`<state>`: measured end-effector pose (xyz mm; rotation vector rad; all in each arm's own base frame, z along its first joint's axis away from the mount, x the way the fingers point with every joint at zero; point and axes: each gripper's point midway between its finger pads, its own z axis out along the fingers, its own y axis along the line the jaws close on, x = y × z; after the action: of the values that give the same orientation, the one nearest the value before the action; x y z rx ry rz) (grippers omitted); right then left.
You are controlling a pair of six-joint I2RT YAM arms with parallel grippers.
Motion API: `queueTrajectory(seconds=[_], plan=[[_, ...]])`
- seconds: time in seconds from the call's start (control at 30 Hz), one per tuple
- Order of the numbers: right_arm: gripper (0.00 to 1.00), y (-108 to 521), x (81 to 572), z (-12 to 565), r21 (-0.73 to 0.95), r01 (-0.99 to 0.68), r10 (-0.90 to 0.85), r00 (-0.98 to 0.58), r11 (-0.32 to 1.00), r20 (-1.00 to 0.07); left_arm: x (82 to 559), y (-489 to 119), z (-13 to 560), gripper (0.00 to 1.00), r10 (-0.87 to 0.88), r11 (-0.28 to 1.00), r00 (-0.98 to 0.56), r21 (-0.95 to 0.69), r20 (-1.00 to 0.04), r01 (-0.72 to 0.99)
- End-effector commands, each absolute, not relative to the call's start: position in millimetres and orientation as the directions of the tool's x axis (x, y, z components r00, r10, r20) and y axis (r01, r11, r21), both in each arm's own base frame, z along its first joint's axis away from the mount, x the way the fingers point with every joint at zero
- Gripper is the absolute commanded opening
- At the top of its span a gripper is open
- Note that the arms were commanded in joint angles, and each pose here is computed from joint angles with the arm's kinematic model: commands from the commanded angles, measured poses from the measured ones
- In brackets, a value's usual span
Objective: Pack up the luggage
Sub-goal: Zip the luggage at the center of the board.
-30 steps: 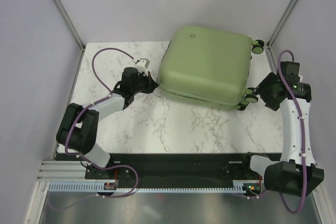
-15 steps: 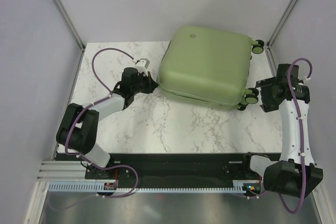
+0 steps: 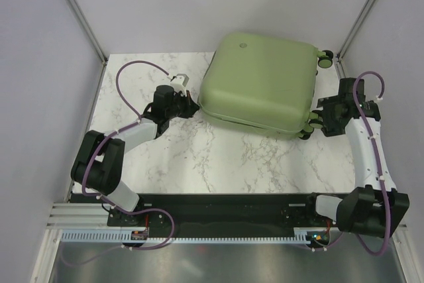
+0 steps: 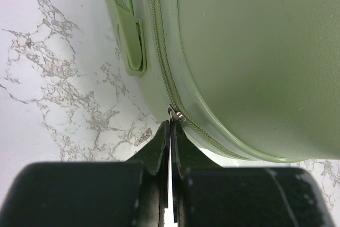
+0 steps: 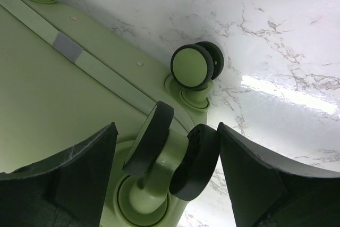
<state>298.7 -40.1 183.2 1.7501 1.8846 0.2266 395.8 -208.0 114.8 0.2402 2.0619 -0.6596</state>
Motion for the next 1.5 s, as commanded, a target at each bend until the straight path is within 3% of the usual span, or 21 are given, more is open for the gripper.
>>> queueTrajectory(seconds=[0.0,0.13,0.33,0.5,0.53,0.63,0.67,0.77,1.03,1.47], plan=[[0.83,-33.8,317.4,194.7,0.541,0.832,0.964,0.025,0.126,-0.263,387.7,-193.9,91.4,0.02,-0.038,0.87,-0.595,-0.32,-0.803,0.376],[0.83,-20.3,319.4,195.7,0.561,0.823,0.978,0.033,0.09,-0.206,385.5,-192.0,89.8,0.02,-0.03,0.871,-0.596,-0.313,-0.802,0.378],[0.82,-15.2,319.6,194.9,0.57,0.817,0.976,0.05,0.081,-0.211,381.4,-190.4,87.2,0.02,-0.03,0.873,-0.598,-0.312,-0.801,0.374],[0.72,-14.1,322.7,195.4,0.577,0.812,0.974,0.052,0.088,-0.222,382.4,-188.8,87.7,0.02,-0.025,0.877,-0.59,-0.301,-0.807,0.374],[0.68,-15.5,321.0,193.4,0.57,0.816,0.972,0.053,0.089,-0.228,383.4,-188.7,89.5,0.02,-0.023,0.878,-0.585,-0.296,-0.811,0.377],[0.41,-18.1,315.0,187.4,0.552,0.828,0.968,0.054,0.092,-0.243,385.7,-187.9,90.8,0.02,-0.018,0.881,-0.577,-0.286,-0.816,0.377],[0.23,-18.3,314.1,186.0,0.55,0.83,0.968,0.056,0.091,-0.244,387.6,-188.0,91.9,0.02,-0.019,0.882,-0.575,-0.285,-0.818,0.376],[0.0,-22.6,308.1,183.0,0.529,0.841,0.96,0.044,0.113,-0.275,393.5,-183.6,93.0,0.02,-0.016,0.897,-0.562,-0.26,-0.827,0.358],[0.0,-56.4,296.3,207.8,0.452,0.849,0.873,-0.022,0.274,-0.487,420.4,-162.7,98.0,0.02,-0.026,0.942,-0.531,-0.199,-0.847,0.271],[0.0,-82.3,268.1,196.2,0.377,0.89,0.845,-0.019,0.258,-0.534,474.4,-152.7,110.6,0.02,-0.034,0.953,-0.485,-0.174,-0.874,0.248]])
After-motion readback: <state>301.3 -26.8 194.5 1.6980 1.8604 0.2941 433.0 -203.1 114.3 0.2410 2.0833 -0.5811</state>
